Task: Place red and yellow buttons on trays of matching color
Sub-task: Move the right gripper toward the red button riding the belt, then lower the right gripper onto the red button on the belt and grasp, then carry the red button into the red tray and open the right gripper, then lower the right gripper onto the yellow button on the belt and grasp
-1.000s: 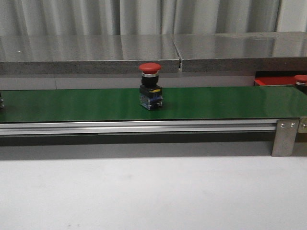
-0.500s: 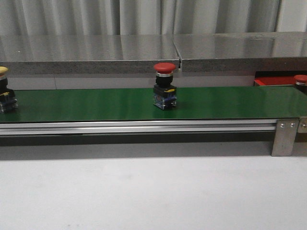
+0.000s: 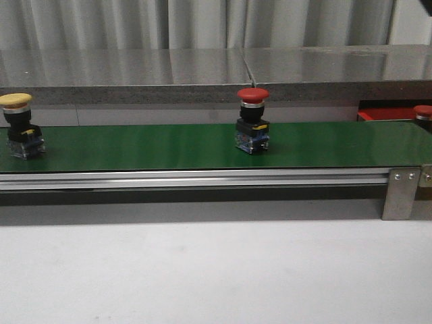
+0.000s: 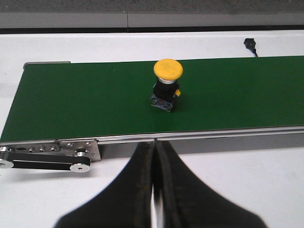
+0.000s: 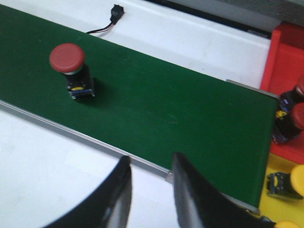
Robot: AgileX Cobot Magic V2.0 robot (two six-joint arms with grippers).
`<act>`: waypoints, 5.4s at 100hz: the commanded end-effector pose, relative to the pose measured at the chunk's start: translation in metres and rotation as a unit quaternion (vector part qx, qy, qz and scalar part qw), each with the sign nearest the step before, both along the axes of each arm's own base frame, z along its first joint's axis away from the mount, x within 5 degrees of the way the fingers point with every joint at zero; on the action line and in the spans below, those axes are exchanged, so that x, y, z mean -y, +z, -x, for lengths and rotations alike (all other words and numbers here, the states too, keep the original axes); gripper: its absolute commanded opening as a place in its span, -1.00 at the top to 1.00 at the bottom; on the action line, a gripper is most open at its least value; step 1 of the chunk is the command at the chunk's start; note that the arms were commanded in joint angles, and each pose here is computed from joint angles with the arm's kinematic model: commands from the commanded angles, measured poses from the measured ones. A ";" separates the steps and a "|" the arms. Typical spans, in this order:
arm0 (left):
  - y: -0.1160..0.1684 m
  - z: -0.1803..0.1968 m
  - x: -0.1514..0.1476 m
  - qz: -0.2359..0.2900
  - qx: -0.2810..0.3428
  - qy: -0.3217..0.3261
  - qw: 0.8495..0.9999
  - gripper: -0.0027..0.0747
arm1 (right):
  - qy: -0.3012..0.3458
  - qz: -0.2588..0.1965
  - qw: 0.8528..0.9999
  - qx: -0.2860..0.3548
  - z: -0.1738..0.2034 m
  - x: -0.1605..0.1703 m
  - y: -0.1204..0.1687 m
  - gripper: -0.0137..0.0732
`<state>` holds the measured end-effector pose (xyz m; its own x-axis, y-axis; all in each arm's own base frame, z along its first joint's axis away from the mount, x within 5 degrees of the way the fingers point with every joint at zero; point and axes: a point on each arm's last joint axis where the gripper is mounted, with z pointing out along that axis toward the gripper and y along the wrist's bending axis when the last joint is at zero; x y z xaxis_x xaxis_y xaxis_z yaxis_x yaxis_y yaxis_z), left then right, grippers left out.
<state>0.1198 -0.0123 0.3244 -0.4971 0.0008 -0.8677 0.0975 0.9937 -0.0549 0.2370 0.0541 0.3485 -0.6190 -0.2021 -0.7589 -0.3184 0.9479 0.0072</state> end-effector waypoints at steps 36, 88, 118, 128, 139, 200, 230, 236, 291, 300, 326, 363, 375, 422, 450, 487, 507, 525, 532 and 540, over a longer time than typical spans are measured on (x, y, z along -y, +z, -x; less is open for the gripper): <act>0.014 -0.002 0.001 0.010 0.044 -0.001 0.999 0.98 | 0.058 0.006 0.992 -0.115 -0.077 -0.039 0.010 -0.60; 0.014 -0.002 0.001 0.010 0.044 -0.001 0.999 0.98 | 0.077 0.018 0.982 -0.174 -0.141 -0.064 -0.018 -0.60; 0.014 -0.002 0.001 0.010 0.044 -0.001 0.999 0.98 | 0.069 0.036 0.983 -0.167 -0.155 -0.063 -0.035 -0.10; 0.014 -0.002 0.001 0.010 0.044 -0.001 0.999 0.98 | 0.069 0.035 0.984 -0.163 -0.155 -0.064 -0.035 0.27; 0.014 -0.002 0.001 0.010 0.044 -0.001 0.999 0.98 | 0.067 0.034 0.985 -0.154 -0.157 -0.064 -0.034 0.42; 0.014 -0.002 0.001 0.010 0.044 -0.001 0.999 0.98 | -0.052 0.004 0.997 -0.056 -0.144 0.028 0.028 0.42; 0.014 -0.002 0.001 0.010 0.044 -0.001 0.999 0.98 | -0.162 -0.005 0.985 -0.059 -0.140 0.110 0.029 0.42; 0.014 -0.002 0.001 0.010 0.044 -0.001 0.999 0.98 | -0.184 -0.006 0.981 -0.059 -0.138 0.127 0.027 0.42; 0.014 -0.002 0.001 0.010 0.044 -0.001 0.999 0.98 | -0.299 -0.050 0.947 -0.109 -0.163 0.201 -0.038 0.49; 0.014 -0.002 0.001 0.010 0.044 -0.001 0.999 0.98 | -0.301 -0.051 0.945 -0.114 -0.171 0.205 -0.053 0.49; 0.014 -0.002 0.001 0.010 0.046 -0.001 0.999 0.98 | -0.303 -0.060 0.945 -0.111 -0.190 0.212 -0.068 0.49; 0.014 -0.003 0.001 0.010 0.047 -0.001 0.999 0.98 | -0.293 -0.096 0.946 -0.105 -0.227 0.220 -0.074 0.49; 0.014 -0.003 0.001 0.010 0.047 -0.001 0.999 0.98 | -0.293 -0.100 0.945 -0.105 -0.235 0.223 -0.081 0.49; 0.014 -0.003 0.001 0.010 0.047 -0.001 0.999 0.98 | -0.291 -0.101 0.945 -0.112 -0.235 0.222 -0.082 -0.38; 0.014 -0.003 0.001 0.010 0.047 -0.001 0.999 0.98 | -0.280 -0.085 0.953 -0.080 -0.226 0.219 -0.052 -0.38; 0.014 -0.003 0.001 0.010 0.047 -0.001 0.999 0.98 | -0.234 -0.057 0.970 -0.044 -0.201 0.186 0.008 -0.38; 0.014 -0.003 0.001 0.010 0.047 -0.001 0.999 0.98 | -0.210 -0.042 0.976 -0.035 -0.183 0.156 0.021 -0.38; 0.014 -0.003 0.001 0.010 0.047 -0.001 0.999 0.98 | -0.186 -0.035 0.982 -0.024 -0.158 0.126 0.026 -0.38; 0.014 -0.003 0.001 0.010 0.047 -0.001 0.999 0.98 | -0.173 -0.034 0.984 -0.025 -0.149 0.113 0.027 -0.38; 0.014 -0.003 0.001 0.010 0.047 -0.001 0.999 0.98 | -0.153 -0.033 0.987 -0.029 -0.139 0.096 0.028 -0.38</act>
